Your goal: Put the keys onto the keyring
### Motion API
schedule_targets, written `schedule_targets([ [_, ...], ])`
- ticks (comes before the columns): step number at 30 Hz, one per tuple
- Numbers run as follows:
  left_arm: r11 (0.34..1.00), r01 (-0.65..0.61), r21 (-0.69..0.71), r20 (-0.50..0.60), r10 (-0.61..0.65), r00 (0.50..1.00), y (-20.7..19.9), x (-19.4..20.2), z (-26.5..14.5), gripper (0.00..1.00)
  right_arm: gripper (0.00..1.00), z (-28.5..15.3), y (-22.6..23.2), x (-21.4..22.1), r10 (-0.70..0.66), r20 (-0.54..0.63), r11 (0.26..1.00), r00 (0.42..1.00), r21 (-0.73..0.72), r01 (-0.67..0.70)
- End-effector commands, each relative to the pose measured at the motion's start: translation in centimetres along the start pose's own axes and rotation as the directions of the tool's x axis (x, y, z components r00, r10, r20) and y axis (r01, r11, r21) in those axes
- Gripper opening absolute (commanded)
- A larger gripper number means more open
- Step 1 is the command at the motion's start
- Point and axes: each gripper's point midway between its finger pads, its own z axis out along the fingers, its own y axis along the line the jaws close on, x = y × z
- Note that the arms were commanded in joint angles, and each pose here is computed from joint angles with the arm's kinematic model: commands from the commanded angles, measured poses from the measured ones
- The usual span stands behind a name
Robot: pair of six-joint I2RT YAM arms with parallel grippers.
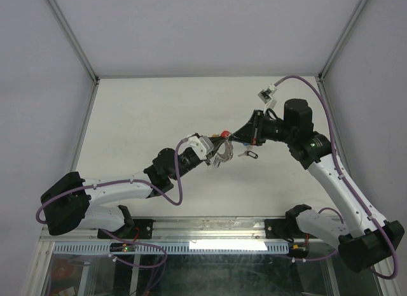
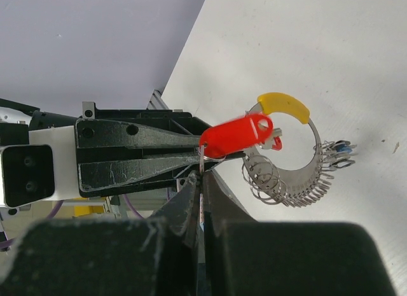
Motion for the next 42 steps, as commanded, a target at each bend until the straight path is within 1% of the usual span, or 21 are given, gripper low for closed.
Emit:
schedule_targets([
  [1,1.0,-0.002,0.024,0.055,0.001,0.998,-0.5,-2.2,0.7,0.0,0.0,-0.5,1.8,-1.1,-0.069,0.045,0.996,0.997,-0.053,0.072],
  [10,0.994,-0.038,0.1,0.104,0.028,0.994,-1.6,-3.0,-0.9,0.0,0.0,-1.0,0.6,-2.2,-0.102,0.113,0.994,0.988,0.045,0.097],
  [14,0.988,-0.058,0.146,0.127,0.04,0.991,-2.3,-3.4,-1.6,0.0,0.0,-1.2,-0.2,-2.4,-0.111,0.129,0.991,0.985,0.094,0.099],
  [20,0.986,-0.064,0.155,0.143,0.042,0.989,-2.4,-4.0,-2.1,0.0,0.0,-1.6,-0.6,-2.4,-0.125,0.132,0.986,0.983,0.131,0.108],
  [24,0.985,-0.075,0.157,0.16,0.05,0.986,-2.4,-4.4,-2.3,0.0,0.0,-1.6,-0.6,-2.2,-0.123,0.12,0.986,0.985,0.13,0.107],
  [30,0.987,-0.081,0.141,0.202,0.052,0.978,-2.1,-5.3,-2.4,0.0,0.0,-1.2,-0.6,-1.2,-0.104,0.07,0.991,0.992,0.096,0.097],
  [37,0.979,-0.101,0.178,0.234,0.057,0.971,-2.8,-5.8,-2.4,0.0,0.0,-0.8,-0.4,-0.3,-0.083,0.019,0.995,0.996,0.056,0.082],
  [42,0.977,-0.112,0.183,0.249,0.064,0.966,-2.9,-6.1,-2.4,0.0,0.0,-0.6,-0.9,0.3,-0.074,-0.011,0.995,0.997,0.067,0.075],
])
